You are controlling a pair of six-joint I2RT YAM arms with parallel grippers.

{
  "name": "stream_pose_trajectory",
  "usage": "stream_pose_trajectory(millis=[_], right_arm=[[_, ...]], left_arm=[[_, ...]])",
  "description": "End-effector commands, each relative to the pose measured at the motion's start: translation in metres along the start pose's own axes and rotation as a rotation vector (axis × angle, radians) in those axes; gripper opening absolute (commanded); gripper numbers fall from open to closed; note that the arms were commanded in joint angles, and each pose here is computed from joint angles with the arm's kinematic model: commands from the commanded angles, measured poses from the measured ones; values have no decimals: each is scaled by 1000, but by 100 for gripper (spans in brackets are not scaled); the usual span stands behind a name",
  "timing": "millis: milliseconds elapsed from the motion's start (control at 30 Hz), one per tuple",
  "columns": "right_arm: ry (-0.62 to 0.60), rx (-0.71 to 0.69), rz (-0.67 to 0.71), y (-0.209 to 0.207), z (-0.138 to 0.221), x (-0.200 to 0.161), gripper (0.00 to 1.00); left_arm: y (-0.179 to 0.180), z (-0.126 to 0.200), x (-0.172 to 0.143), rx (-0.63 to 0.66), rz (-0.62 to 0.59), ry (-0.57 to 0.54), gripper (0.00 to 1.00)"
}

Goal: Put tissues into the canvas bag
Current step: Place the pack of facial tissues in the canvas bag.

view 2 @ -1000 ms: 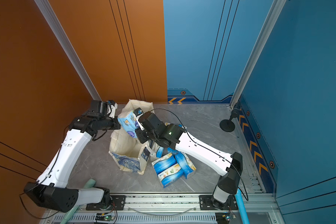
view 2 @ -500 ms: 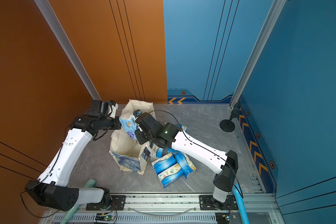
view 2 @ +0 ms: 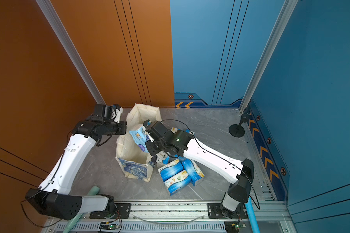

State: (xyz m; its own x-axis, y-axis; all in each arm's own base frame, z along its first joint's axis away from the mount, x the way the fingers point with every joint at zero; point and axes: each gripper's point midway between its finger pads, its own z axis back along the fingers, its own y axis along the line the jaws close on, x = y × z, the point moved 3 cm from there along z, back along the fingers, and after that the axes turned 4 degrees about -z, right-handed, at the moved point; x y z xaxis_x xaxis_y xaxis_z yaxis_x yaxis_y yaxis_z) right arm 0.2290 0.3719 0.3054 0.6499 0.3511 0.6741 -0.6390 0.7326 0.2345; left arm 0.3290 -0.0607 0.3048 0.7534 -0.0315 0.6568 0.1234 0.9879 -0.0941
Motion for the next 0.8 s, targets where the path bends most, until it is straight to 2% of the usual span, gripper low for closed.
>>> stream_pose_trajectory(millis=[0, 200, 400, 467, 533, 767], right_arm=[[18, 27, 22, 13, -2, 5, 39], [47, 30, 38, 22, -24, 7, 41], [102, -55, 44, 9, -43, -1, 44], [124, -55, 44, 8, -47, -5, 48], [137, -54, 49, 8, -49, -8, 57], [119, -10, 66, 15, -40, -1, 65]], left_arm=[[1, 9, 10, -8, -3, -54, 0], [-1, 8, 12, -16, -2, -59, 0], [-1, 12, 15, -13, -5, -74, 0], [-1, 13, 17, -13, -7, -78, 0], [-1, 13, 19, -13, -7, -79, 0], [-2, 10, 20, -15, -7, -74, 0]])
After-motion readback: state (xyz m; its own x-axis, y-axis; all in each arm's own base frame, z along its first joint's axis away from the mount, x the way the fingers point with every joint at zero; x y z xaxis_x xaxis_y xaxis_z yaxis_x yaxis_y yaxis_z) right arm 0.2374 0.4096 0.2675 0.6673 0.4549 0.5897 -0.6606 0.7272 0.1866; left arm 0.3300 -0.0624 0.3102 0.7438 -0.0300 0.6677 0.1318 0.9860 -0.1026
